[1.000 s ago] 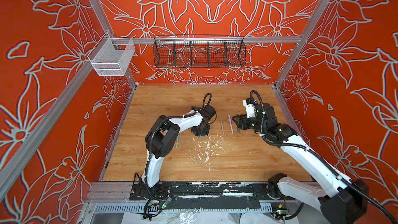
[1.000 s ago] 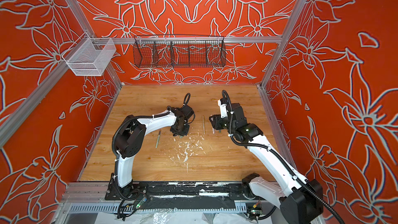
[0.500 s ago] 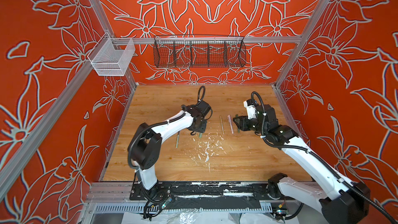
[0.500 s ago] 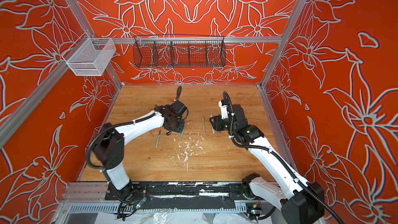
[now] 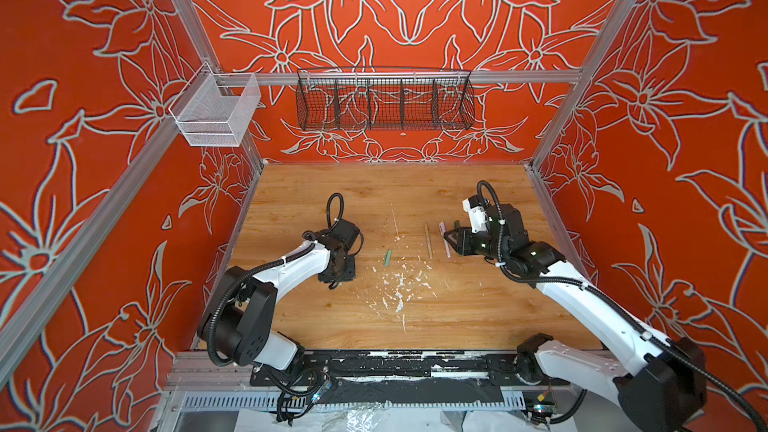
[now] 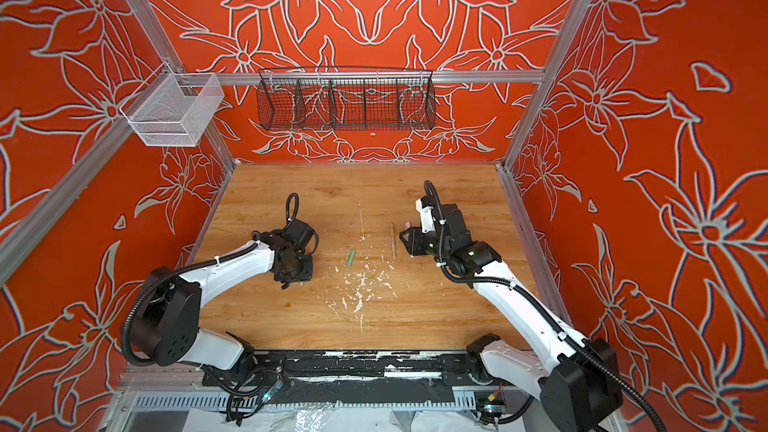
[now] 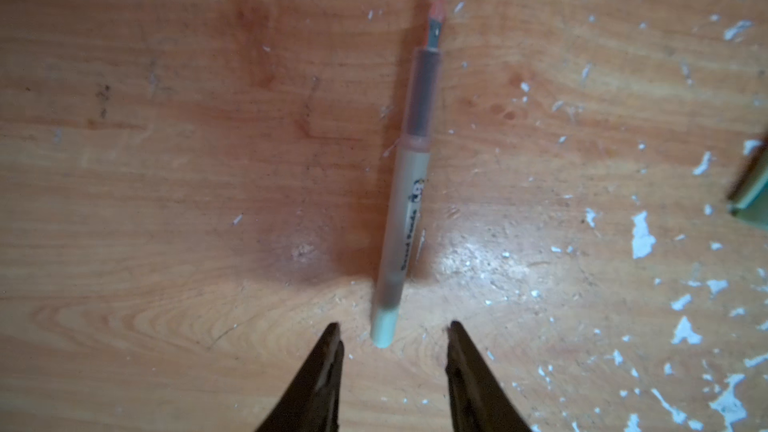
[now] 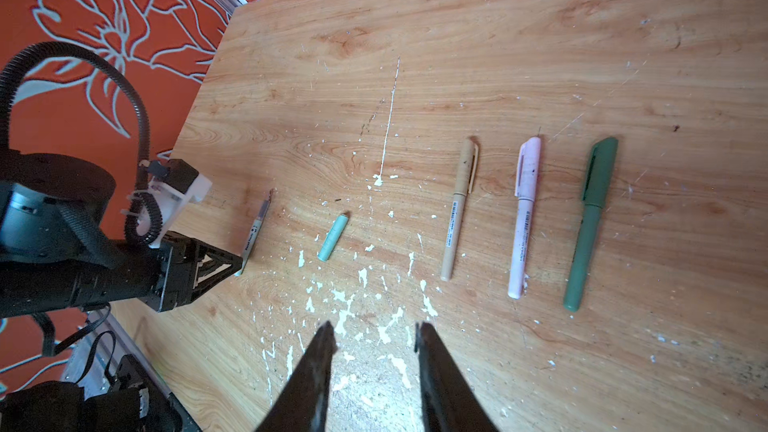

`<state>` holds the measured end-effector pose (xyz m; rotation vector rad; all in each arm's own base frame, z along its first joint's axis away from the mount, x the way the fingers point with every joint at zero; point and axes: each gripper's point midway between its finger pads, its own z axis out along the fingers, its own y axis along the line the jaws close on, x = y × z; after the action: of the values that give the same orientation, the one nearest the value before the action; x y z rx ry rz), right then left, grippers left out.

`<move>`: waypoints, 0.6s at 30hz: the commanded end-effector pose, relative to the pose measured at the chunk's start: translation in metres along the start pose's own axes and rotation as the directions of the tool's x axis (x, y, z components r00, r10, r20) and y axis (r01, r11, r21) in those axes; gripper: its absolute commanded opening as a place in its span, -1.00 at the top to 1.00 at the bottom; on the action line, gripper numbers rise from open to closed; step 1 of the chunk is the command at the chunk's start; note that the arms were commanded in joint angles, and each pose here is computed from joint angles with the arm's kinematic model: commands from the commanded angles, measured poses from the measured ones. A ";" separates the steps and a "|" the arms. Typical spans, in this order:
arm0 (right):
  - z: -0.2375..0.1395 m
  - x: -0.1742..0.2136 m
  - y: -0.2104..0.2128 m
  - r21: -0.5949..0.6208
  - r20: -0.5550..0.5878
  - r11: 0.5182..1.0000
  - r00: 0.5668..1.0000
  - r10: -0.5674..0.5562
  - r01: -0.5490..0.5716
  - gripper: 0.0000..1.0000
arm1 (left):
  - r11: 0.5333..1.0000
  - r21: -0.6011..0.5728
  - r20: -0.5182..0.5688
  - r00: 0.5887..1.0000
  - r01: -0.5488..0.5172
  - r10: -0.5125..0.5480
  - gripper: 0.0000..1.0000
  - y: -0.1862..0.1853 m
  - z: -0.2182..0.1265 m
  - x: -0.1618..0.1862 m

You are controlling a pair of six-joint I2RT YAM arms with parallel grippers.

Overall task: Insert the pens into the pen caps
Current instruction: 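Grasp the mint fountain pen with the left gripper and raise it nib up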

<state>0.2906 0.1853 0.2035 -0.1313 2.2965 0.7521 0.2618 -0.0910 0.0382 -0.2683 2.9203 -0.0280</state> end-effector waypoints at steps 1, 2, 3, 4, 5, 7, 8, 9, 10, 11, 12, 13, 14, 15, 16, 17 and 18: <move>0.000 -0.002 0.007 -0.024 0.007 1.000 1.000 0.006 -0.006 0.28 | 1.000 0.025 0.007 1.000 0.019 -0.019 0.26 -0.003 0.008 -0.006; 0.000 -0.002 0.007 -0.024 0.008 1.000 1.000 0.006 -0.006 0.29 | 1.000 0.017 -0.001 1.000 0.018 -0.018 0.28 -0.002 0.011 -0.005; 0.000 -0.002 0.007 -0.023 0.009 1.000 1.000 0.007 -0.007 0.29 | 1.000 0.014 -0.003 1.000 0.012 -0.012 0.31 -0.002 0.013 -0.005; 0.000 -0.001 0.007 -0.021 0.006 1.000 1.000 0.007 -0.007 0.29 | 1.000 0.011 -0.008 1.000 0.010 -0.010 0.32 -0.002 0.016 -0.005; 0.000 -0.001 0.006 -0.019 0.007 1.000 1.000 0.009 -0.009 0.29 | 1.000 0.004 -0.012 1.000 0.007 -0.007 0.33 -0.001 0.018 -0.004; 0.001 0.000 0.007 -0.022 0.006 1.000 1.000 0.011 -0.011 0.29 | 1.000 -0.009 -0.020 1.000 0.000 -0.001 0.37 0.000 0.022 -0.004; 0.001 -0.001 0.007 -0.021 0.006 1.000 1.000 0.012 -0.012 0.29 | 1.000 -0.016 -0.024 1.000 -0.004 0.003 0.38 0.000 0.024 -0.004; 0.002 -0.001 0.008 -0.023 0.005 1.000 1.000 0.011 -0.011 0.30 | 1.000 -0.025 -0.029 1.000 -0.006 0.005 0.42 0.001 0.026 -0.004; 0.002 0.000 0.009 -0.024 0.004 1.000 1.000 0.011 -0.011 0.30 | 0.999 -0.030 -0.031 0.999 -0.013 0.012 0.50 0.001 0.026 -0.005; 0.003 0.000 0.009 -0.024 0.001 1.000 1.000 0.010 -0.010 0.30 | 0.999 -0.034 -0.034 0.999 -0.015 0.014 0.57 0.002 0.027 -0.005; 0.003 0.000 0.009 -0.022 0.001 1.000 1.000 0.011 -0.011 0.30 | 0.999 -0.038 -0.038 0.999 -0.017 0.016 0.60 0.002 0.028 -0.005; 0.004 0.000 0.009 -0.025 -0.001 1.000 1.000 0.010 -0.010 0.30 | 0.999 -0.040 -0.041 0.999 -0.019 0.018 0.60 0.002 0.029 -0.005; 0.004 0.000 0.009 -0.024 0.001 1.000 1.000 0.010 -0.010 0.30 | 0.999 -0.041 -0.040 0.999 -0.019 0.018 0.61 0.002 0.030 -0.006; 0.003 -0.001 0.010 -0.027 0.002 1.000 1.000 0.008 -0.008 0.30 | 0.999 -0.046 -0.043 0.999 -0.022 0.020 0.61 0.002 0.031 -0.005; 0.003 -0.001 0.011 -0.027 0.004 1.000 1.000 0.009 -0.009 0.30 | 0.998 -0.050 -0.045 0.999 -0.025 0.023 0.61 0.003 0.032 -0.005; 0.003 -0.001 0.011 -0.028 0.001 1.000 1.000 0.011 -0.011 0.30 | 0.998 -0.059 -0.046 0.999 -0.029 0.026 0.62 0.004 0.033 -0.005; 0.003 -0.001 0.012 -0.031 0.003 0.999 1.000 0.011 -0.011 0.30 | 0.997 -0.069 -0.052 0.998 -0.035 0.031 0.66 0.006 0.034 -0.004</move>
<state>0.2885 0.1923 0.2031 -0.1342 2.3008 0.7762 0.2777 -0.0940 0.0187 -0.2420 2.9400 -0.0145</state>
